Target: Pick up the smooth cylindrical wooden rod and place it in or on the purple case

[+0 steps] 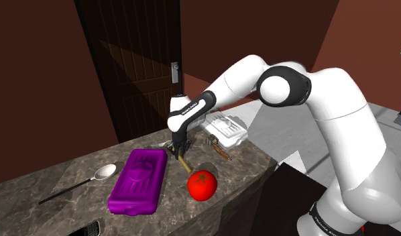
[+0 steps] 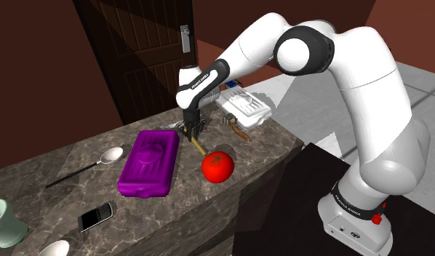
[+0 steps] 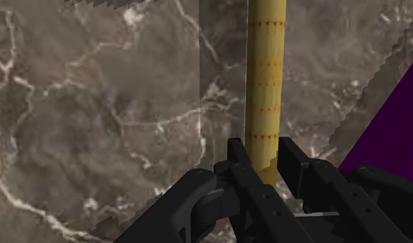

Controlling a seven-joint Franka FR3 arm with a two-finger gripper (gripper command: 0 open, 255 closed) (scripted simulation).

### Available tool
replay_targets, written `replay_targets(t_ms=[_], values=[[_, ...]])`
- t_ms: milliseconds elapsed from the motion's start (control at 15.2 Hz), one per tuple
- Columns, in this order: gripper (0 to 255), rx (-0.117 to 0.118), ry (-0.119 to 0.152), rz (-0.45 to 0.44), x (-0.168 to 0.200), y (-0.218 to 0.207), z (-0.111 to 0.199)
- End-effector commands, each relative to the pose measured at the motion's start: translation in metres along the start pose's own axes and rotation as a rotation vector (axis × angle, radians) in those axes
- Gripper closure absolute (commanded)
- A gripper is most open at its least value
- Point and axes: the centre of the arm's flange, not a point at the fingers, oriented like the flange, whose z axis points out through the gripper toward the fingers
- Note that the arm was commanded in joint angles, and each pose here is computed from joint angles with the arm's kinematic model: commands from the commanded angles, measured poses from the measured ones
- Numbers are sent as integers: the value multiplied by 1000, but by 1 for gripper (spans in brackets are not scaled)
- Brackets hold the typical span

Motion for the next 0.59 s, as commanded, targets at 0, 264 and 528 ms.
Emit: replay_targets(t_ms=[0, 264, 528], values=[[255, 0, -1, -1, -1, -1, -10], [255, 0, -1, -1, -4, -4, -31], [255, 0, -1, -1, -6, -6, -52]])
